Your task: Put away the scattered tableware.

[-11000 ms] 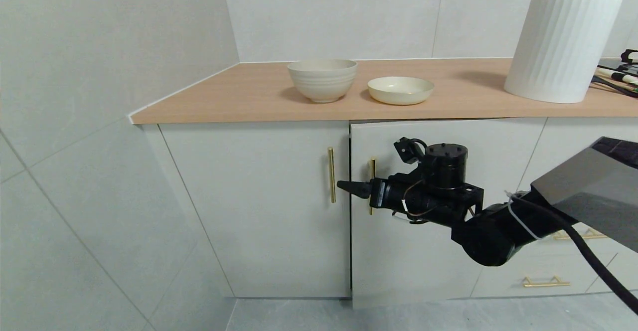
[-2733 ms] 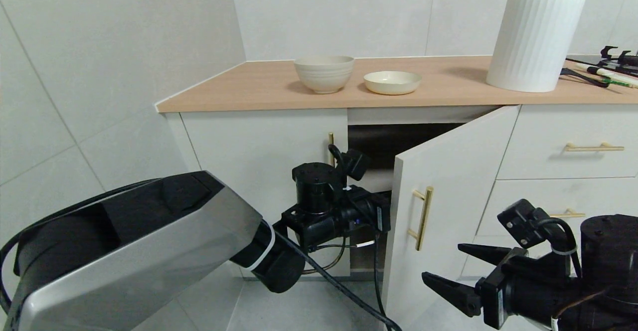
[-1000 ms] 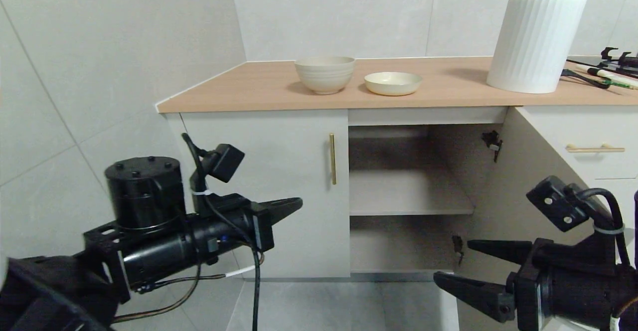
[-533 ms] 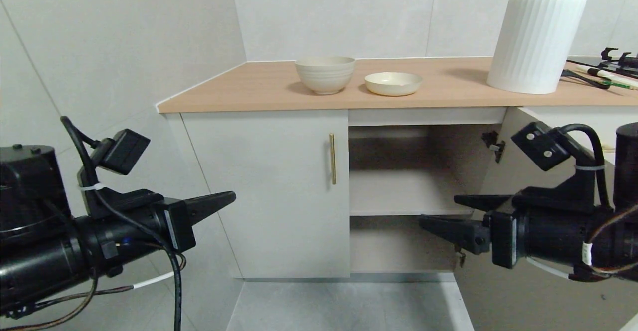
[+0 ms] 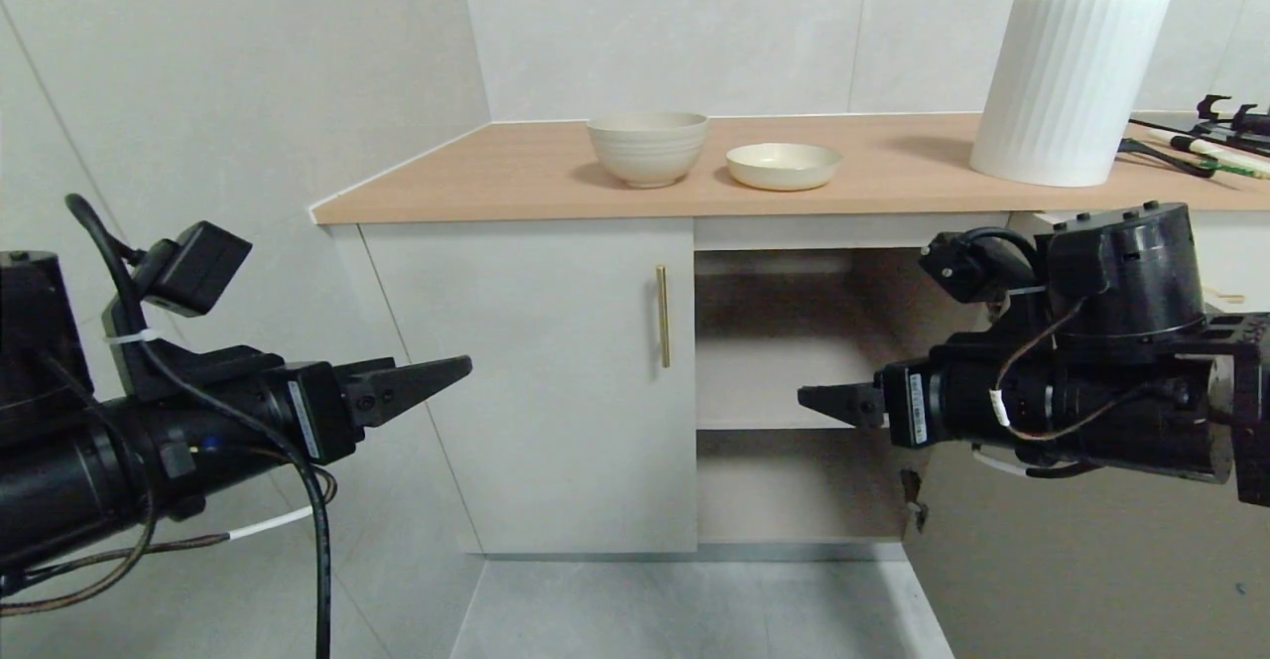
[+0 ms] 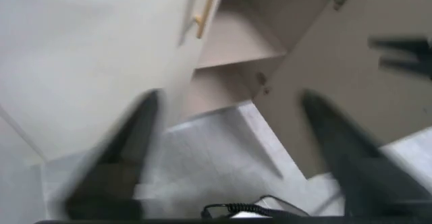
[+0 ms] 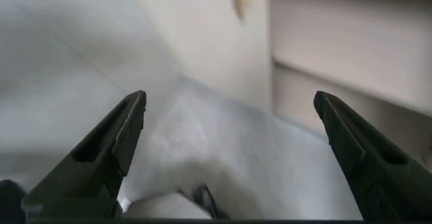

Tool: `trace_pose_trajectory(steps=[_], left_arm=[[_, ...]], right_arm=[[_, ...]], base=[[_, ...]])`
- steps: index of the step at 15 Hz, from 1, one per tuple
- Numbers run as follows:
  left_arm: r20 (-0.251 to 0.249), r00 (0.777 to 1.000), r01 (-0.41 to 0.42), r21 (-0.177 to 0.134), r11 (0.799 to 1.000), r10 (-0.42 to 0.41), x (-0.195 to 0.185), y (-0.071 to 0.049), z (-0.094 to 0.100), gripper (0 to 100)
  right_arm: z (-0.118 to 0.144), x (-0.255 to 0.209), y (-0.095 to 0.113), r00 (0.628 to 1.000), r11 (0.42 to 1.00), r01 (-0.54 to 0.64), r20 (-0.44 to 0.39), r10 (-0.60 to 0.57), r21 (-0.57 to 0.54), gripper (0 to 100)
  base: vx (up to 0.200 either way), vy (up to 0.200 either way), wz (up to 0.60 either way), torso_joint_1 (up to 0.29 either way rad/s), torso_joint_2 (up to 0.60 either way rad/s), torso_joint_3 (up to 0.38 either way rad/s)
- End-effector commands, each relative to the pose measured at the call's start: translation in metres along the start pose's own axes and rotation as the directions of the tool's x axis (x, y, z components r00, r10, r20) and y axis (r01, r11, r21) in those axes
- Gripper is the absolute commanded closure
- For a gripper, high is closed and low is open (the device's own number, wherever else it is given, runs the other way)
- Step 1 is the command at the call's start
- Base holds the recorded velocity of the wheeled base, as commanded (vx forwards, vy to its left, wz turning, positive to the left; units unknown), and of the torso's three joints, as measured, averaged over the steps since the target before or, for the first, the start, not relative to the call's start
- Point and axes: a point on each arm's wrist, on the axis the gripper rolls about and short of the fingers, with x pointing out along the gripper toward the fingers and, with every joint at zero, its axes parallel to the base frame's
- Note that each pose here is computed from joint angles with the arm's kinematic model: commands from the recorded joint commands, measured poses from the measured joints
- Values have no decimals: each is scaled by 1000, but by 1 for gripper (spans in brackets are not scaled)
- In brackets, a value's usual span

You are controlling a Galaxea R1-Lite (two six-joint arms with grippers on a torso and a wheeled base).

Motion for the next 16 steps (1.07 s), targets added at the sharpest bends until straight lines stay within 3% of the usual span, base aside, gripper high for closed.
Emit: trace_pose_trajectory(steps=[1, 10, 16], left_arm=[[21, 1000, -23, -1, 1000, 23, -4, 3, 2, 0], [29, 998, -51, 14, 999, 51, -6, 3, 1, 0], [29, 998, -51, 14, 999, 51, -6, 3, 1, 0]], right_arm=[[3, -15, 0, 1000, 1000, 9, -1, -9, 3, 0], [4, -21, 1, 1000, 1000, 27, 5, -27, 12, 0], [0, -22, 1, 999, 1000, 30, -21, -29, 10, 0]], base=[[0, 0, 0, 0, 0, 0], [0, 0, 0, 0, 0, 0], [200, 0, 0, 2, 1, 0]])
